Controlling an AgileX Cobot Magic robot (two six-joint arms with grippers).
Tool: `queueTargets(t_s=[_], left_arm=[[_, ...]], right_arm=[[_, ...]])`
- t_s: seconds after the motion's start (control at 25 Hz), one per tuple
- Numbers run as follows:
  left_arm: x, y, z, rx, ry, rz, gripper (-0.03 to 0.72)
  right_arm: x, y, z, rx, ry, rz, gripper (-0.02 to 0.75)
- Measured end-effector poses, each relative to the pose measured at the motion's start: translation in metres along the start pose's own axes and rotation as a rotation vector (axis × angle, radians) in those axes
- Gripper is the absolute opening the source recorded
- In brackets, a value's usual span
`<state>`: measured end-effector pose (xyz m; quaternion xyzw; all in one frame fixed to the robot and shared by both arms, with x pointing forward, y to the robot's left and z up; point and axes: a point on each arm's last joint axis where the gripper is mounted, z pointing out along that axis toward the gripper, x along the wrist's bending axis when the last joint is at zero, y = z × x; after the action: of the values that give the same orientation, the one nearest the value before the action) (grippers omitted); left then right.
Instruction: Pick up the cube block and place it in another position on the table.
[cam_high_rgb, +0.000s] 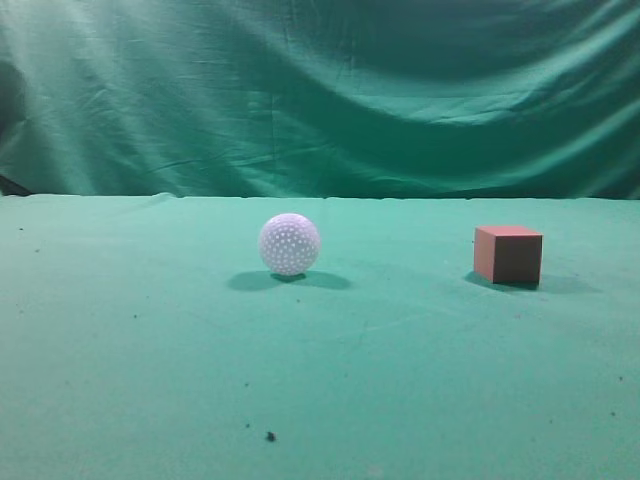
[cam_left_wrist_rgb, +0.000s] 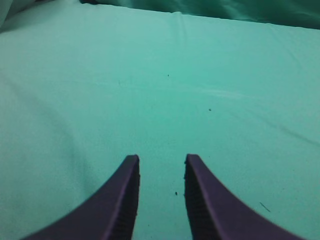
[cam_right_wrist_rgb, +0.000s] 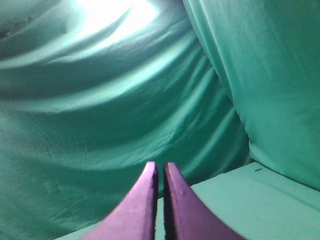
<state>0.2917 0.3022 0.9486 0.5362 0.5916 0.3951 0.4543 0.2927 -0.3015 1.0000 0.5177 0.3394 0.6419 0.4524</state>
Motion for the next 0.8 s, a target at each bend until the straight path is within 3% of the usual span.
queueTargets(t_s=[0.2,0.52,0.68,0.8], left_arm=[[0.000,0.000,0.000,0.000,0.000,0.000,0.262],[0.000,0.000,0.000,0.000,0.000,0.000,0.262],[0.000,0.000,0.000,0.000,0.000,0.000,0.262],[0.000,0.000,0.000,0.000,0.000,0.000,0.262]], right_arm=[[0.010,0.017,0.022,0.190,-0.043,-0.011,0.000],[0.012,0.003,0.056,0.583,-0.151,0.088,0.000],[0.019,0.005,0.068,0.665,-0.111,0.027,0.000],[0.028,0.007,0.079,0.745,-0.033,-0.103,0.000]])
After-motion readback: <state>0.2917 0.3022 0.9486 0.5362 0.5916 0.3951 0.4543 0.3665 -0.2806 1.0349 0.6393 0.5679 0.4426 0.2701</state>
